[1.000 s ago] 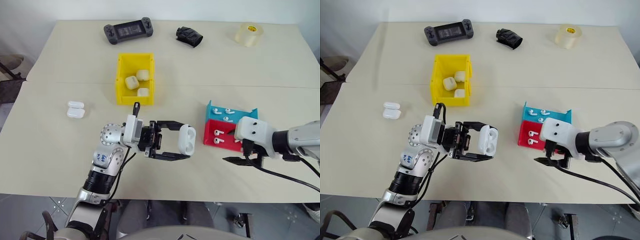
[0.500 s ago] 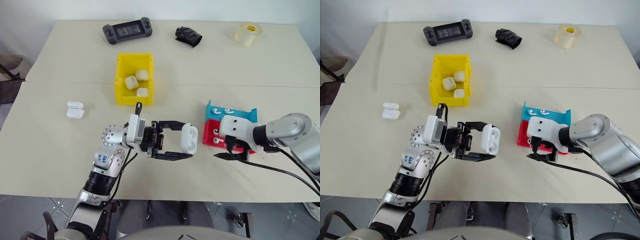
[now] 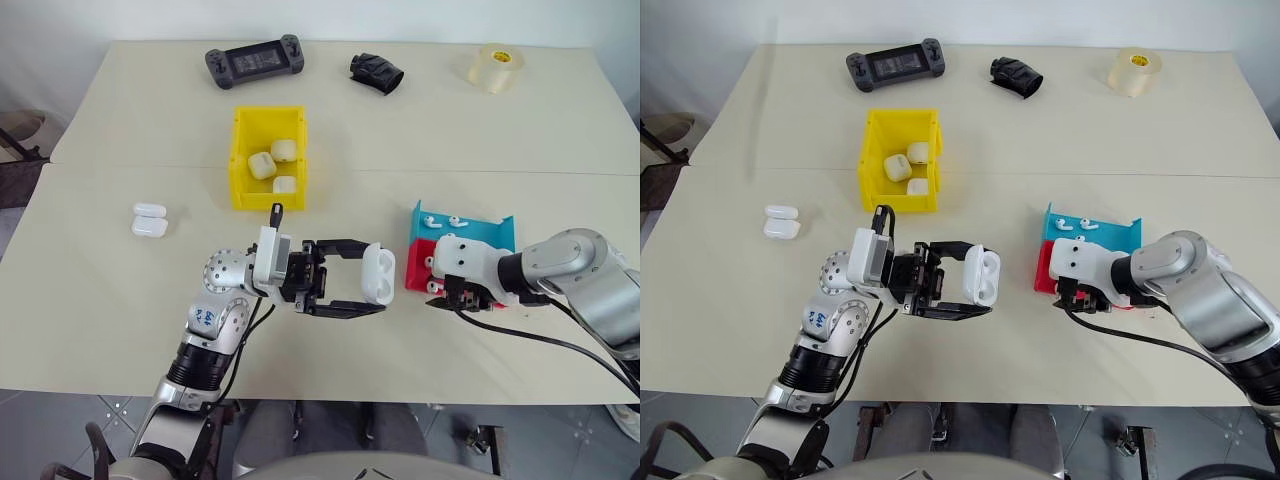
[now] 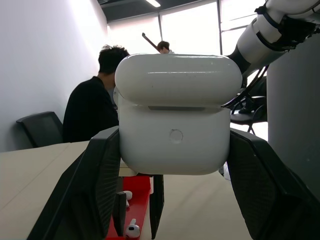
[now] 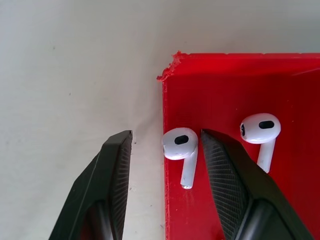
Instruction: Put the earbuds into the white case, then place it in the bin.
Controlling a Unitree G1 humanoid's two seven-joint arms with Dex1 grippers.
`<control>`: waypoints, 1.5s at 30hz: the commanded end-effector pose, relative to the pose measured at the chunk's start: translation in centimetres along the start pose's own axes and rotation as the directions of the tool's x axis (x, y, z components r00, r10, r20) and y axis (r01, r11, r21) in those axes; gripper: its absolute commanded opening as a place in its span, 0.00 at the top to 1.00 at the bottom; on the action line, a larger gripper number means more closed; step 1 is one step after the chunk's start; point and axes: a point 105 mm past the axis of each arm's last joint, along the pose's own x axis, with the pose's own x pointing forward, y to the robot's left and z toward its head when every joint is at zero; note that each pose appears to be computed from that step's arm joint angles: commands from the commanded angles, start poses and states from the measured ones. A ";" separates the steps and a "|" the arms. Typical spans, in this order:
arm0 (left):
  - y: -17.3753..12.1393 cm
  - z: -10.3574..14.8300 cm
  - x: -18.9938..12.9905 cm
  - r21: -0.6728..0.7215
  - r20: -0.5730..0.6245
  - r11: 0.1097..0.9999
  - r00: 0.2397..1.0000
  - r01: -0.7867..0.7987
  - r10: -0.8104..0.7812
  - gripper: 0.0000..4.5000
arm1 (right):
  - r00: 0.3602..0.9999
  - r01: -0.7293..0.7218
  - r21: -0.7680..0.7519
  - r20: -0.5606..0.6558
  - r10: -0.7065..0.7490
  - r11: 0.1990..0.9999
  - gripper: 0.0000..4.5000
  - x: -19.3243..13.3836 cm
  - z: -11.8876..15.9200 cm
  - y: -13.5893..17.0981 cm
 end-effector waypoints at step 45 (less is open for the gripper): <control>1.6 0.1 -0.3 -0.020 0.092 1.000 0.996 -0.005 0.007 0.38 | 0.328 0.176 0.363 0.855 -0.402 0.915 0.89 -11.7 7.8 3.6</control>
